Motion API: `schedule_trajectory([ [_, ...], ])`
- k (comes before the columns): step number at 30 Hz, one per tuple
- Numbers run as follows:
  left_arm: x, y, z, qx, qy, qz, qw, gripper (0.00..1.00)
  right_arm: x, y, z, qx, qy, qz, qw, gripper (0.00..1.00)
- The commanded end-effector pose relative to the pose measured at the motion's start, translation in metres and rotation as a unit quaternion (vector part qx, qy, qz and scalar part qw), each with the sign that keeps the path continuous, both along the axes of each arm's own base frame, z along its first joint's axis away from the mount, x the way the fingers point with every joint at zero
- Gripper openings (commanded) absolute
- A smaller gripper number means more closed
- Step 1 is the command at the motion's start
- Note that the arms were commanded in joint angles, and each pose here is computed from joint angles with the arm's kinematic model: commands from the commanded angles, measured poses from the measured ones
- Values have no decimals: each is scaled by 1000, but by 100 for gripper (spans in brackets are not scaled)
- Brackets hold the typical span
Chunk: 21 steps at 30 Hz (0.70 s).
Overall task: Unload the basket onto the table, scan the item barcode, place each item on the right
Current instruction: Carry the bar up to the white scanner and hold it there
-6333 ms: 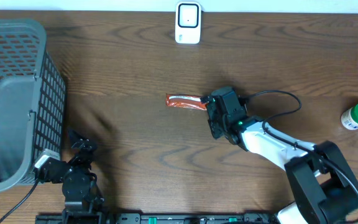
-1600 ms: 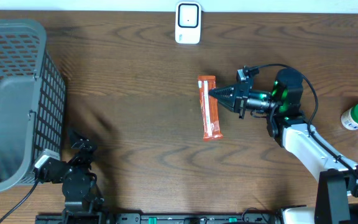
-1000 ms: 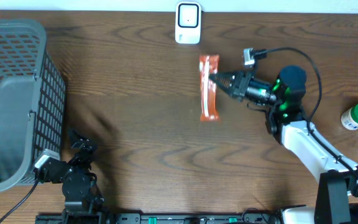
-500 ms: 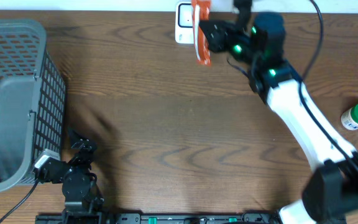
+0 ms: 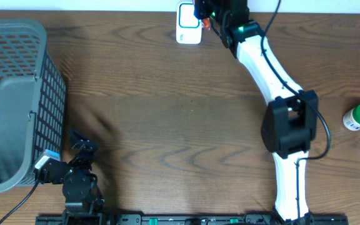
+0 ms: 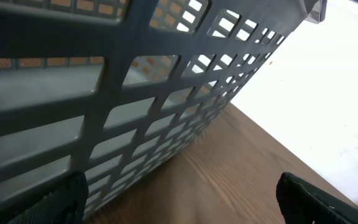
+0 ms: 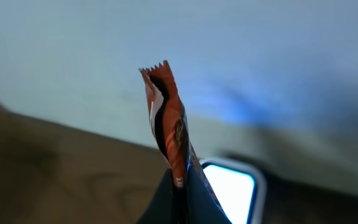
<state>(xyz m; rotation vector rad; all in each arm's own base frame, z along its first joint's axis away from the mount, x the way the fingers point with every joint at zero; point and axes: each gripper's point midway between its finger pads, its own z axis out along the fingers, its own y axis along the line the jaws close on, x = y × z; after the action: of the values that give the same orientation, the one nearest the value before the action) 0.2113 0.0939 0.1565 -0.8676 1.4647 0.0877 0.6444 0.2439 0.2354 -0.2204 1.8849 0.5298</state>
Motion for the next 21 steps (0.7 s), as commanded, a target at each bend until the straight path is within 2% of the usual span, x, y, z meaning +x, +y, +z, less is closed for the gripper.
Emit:
schedule_trajectory([
  [1, -2, 3, -11, 3, 17, 10, 1000, 97, 20, -15, 12, -69, -57, -57, 994, 1],
  [9, -2, 3, -11, 3, 17, 10, 1000, 97, 21, 1, 2, -178, -99, -65, 977, 1],
  [21, -2, 3, -11, 3, 17, 9, 1000, 97, 28, 17, -31, -262, -129, -76, 953, 1],
])
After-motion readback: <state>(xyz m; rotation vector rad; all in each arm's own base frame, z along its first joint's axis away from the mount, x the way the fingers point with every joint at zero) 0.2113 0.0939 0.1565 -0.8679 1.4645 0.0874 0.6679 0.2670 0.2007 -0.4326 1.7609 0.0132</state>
